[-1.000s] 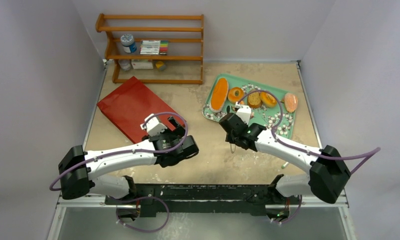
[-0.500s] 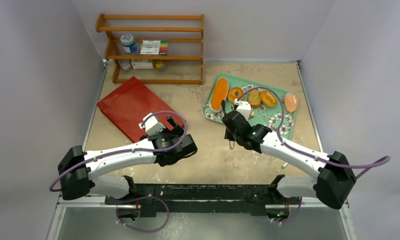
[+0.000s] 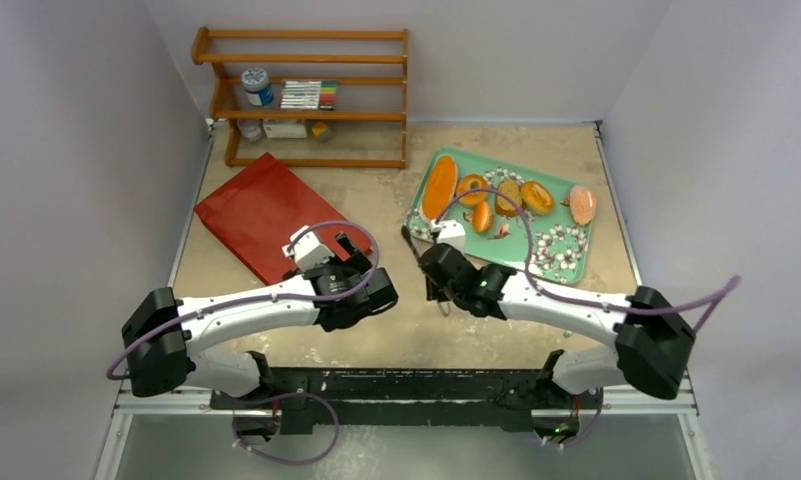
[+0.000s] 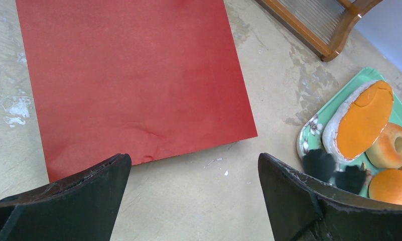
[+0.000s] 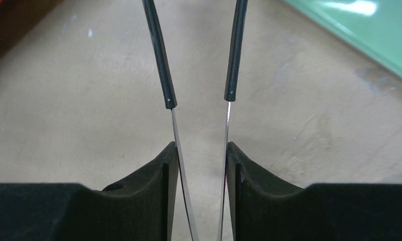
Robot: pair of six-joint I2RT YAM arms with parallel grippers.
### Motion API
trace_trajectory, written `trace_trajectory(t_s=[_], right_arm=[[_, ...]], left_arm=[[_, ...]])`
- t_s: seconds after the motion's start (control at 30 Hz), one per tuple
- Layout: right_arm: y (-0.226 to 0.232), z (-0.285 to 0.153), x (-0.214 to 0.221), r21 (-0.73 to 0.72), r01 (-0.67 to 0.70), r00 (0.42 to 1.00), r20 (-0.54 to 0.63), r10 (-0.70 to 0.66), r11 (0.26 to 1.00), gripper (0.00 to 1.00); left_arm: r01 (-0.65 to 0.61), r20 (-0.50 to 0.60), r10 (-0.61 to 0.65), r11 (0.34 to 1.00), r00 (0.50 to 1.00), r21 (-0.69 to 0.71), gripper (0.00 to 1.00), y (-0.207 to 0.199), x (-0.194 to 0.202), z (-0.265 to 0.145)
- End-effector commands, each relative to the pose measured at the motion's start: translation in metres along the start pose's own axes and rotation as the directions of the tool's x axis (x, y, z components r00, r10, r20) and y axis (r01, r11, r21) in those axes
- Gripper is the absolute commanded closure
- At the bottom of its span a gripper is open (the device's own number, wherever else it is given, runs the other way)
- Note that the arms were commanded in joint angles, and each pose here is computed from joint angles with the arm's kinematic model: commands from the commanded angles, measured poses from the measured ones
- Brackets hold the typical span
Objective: Take the fake bread out of the paper bag
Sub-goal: Place the clamp at the center of the board.
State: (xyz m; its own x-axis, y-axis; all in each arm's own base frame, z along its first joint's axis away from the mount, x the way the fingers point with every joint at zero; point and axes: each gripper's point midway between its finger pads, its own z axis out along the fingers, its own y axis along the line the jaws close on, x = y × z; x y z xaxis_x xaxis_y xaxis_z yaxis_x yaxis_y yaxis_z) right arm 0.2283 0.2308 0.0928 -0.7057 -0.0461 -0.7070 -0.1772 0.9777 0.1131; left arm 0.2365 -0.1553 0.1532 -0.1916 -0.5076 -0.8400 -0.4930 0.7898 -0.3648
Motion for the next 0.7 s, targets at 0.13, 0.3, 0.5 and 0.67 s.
trace_trajectory(t_s=[0.13,0.3,0.5,0.67], right_arm=[[0.034,0.021,0.014,-0.088,-0.002,1.000,-0.010,0.002,0.996,0.58],[0.041,0.036,0.028,-0.106,0.019,0.999,-0.046,-0.024,0.994,0.51],[0.042,0.045,0.040,-0.111,0.025,0.997,-0.068,-0.032,0.993,0.43],[0.046,0.038,0.031,-0.131,0.031,0.998,-0.047,-0.037,0.991,0.36]], left_arm=[[0.020,0.018,-0.020,1.000,1.000,-0.007,0.01,-0.010,-0.013,0.000],[0.016,0.018,-0.016,1.000,1.000,-0.015,0.01,-0.008,-0.014,0.000],[0.011,0.010,-0.011,1.000,1.000,-0.026,0.01,-0.005,-0.013,0.002],[0.007,0.010,-0.006,1.000,1.000,-0.030,0.01,-0.007,-0.015,0.001]])
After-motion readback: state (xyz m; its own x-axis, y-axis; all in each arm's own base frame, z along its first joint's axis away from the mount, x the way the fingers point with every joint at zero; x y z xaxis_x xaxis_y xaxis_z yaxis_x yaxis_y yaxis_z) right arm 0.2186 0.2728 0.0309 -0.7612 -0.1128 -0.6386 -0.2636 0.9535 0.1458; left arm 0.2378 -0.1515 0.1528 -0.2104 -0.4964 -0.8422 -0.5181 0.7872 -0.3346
